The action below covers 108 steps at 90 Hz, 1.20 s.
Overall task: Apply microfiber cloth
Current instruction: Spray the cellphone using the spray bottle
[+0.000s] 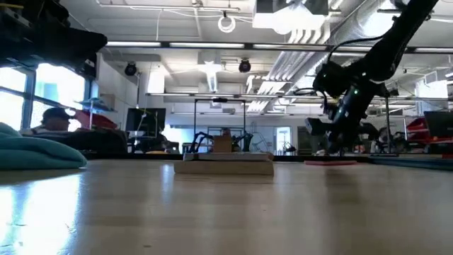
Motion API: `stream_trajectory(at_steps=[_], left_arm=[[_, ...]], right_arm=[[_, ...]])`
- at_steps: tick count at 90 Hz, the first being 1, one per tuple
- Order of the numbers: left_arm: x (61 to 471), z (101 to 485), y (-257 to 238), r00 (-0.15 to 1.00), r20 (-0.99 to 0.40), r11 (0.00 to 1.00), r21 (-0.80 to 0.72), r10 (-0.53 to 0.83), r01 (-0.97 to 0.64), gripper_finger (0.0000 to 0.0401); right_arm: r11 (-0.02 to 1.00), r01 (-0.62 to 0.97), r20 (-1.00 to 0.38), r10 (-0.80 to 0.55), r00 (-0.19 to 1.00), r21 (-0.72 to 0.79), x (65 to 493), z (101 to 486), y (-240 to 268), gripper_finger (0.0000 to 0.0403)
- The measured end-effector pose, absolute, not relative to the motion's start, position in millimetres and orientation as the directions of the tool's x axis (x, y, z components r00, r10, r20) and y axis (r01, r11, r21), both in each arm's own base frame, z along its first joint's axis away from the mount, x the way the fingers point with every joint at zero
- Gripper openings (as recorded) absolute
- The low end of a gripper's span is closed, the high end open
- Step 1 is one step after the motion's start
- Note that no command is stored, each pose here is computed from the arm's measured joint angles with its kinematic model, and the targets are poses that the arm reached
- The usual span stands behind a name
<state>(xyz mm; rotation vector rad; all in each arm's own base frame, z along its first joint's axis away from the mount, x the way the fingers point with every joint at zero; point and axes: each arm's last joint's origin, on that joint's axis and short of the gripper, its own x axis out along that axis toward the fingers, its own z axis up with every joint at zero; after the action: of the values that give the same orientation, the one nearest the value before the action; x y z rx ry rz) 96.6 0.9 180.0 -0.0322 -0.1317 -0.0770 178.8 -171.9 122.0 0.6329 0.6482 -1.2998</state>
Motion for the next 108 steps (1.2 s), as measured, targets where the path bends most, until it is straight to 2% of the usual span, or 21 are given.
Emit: stream_trajectory(at_steps=[21,32,42,50,68,91,108], left_arm=[[92.8,196.9,0.9,0.949,0.306,0.991,-0.085,-0.070,0.101,0.0007],[90.4,203.6,5.0,0.925,0.374,0.991,-0.131,0.072,-0.024,0.0007],[90.3,202.1,9.8,0.904,0.353,0.963,-0.205,0.240,-0.175,0.0007],[92.0,200.2,11.7,0.896,0.326,0.933,-0.295,0.300,-0.205,0.0007],[102.1,193.2,12.5,0.919,0.240,0.913,-0.342,0.314,-0.222,0.0007],[118.4,195.4,13.5,0.910,0.259,0.904,-0.367,0.323,-0.217,0.0007],[138.4,188.9,15.7,0.921,0.127,0.882,-0.363,0.367,-0.301,0.0007]], right_arm=[[0.213,0.977,-0.764,-0.634,0.122,-0.021,182.4,110.7,-170.4,0.0032],[0.273,0.961,-0.769,-0.624,0.136,-0.052,190.0,111.0,-158.1,0.0032],[0.334,0.940,-0.778,-0.607,0.163,-0.064,199.6,110.0,-142.1,0.0032],[0.390,0.918,-0.792,-0.581,0.188,-0.069,207.4,108.5,-125.8,0.0032],[0.498,0.866,-0.812,-0.526,0.255,-0.051,223.7,106.5,-82.3,0.0032],[0.623,0.782,-0.820,-0.434,0.372,0.025,236.1,105.6,-21.9,0.0032],[0.753,0.658,-0.837,-0.340,0.429,0.031,238.9,108.8,23.7,0.0032]])
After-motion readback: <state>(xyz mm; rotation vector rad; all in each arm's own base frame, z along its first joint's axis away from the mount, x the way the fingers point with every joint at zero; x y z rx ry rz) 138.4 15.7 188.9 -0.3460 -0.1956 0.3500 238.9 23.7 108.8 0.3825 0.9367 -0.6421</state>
